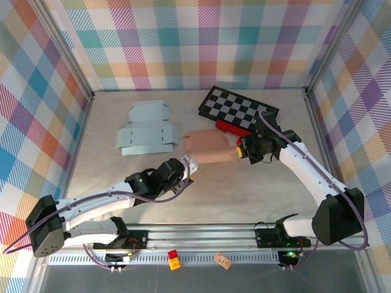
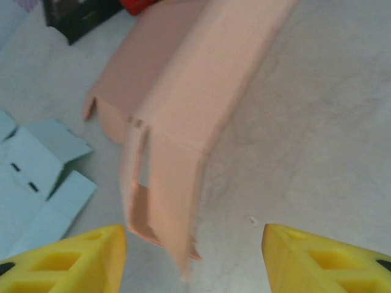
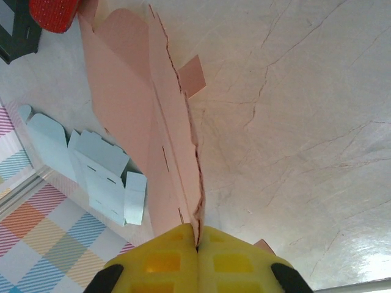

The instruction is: Fold the paper box

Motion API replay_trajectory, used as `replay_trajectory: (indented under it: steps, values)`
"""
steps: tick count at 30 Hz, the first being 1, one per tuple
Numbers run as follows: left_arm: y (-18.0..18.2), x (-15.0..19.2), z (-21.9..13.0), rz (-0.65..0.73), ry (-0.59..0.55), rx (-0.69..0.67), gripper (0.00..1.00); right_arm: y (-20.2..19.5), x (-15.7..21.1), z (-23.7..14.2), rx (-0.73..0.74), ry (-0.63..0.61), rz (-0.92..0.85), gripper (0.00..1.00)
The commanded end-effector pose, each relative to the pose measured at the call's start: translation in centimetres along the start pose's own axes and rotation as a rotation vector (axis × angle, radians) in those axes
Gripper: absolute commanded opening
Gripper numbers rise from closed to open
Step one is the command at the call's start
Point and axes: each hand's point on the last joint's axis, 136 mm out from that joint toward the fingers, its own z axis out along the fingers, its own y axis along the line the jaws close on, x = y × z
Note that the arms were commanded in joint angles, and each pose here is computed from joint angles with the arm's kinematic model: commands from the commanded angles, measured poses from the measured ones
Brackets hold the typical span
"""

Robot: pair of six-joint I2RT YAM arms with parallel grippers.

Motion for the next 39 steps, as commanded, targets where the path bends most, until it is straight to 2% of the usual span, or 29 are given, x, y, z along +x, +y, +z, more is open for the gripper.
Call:
replay_trajectory:
  steps: [1, 7, 13, 17, 19, 20, 21, 23, 24, 26, 31, 39]
  values:
    - [2.2, -3.3, -0.6, 0.027, -0.078, -0.113, 0.60, -0.3, 0.4, -0.4, 0.039, 0.028, 0.017, 0.00]
    - [1.8, -3.5, -0.2, 0.055, -0.070, -0.094, 0.53, -0.1, 0.2, -0.4, 0.037, 0.033, 0.018, 0.00]
    - [0.8, -3.0, 0.1, 0.100, -0.042, -0.044, 0.31, 0.2, 0.3, -0.5, 0.039, 0.049, 0.014, 0.00]
    - [0.7, -3.4, 0.2, 0.103, -0.038, -0.036, 0.13, 0.6, 0.4, -0.6, 0.032, 0.061, 0.020, 0.00]
    - [0.8, -3.7, 0.2, 0.095, -0.035, -0.037, 0.07, 0.8, 0.4, -1.0, 0.027, 0.058, 0.016, 0.00]
    - [0.9, -3.9, 0.2, 0.087, -0.035, -0.045, 0.06, 0.9, 0.4, -1.3, 0.023, 0.051, 0.011, 0.11]
    - [1.1, -4.2, 0.1, 0.076, -0.035, -0.056, 0.04, 1.0, 0.4, -1.8, 0.018, 0.039, 0.006, 0.26]
    - [1.7, -4.8, 0.0, 0.049, -0.036, -0.081, 0.01, 0.9, 0.2, -3.3, 0.016, -0.005, 0.001, 0.45]
    - [1.7, -4.5, 0.0, 0.050, -0.013, -0.078, 0.01, 0.6, 0.0, -4.4, 0.013, -0.037, -0.003, 0.54]
    - [1.8, -4.9, -0.1, 0.027, -0.002, -0.078, 0.00, -0.1, -0.2, -6.2, 0.000, -0.081, 0.000, 0.61]
    - [2.0, -5.9, 0.0, -0.048, 0.026, -0.081, 0.00, -1.5, 1.1, -8.5, -0.063, -0.121, 0.023, 0.68]
    - [1.8, -7.3, -0.5, -0.162, 0.086, -0.086, 0.00, 1.0, 6.1, -7.0, -0.157, -0.099, 0.103, 0.72]
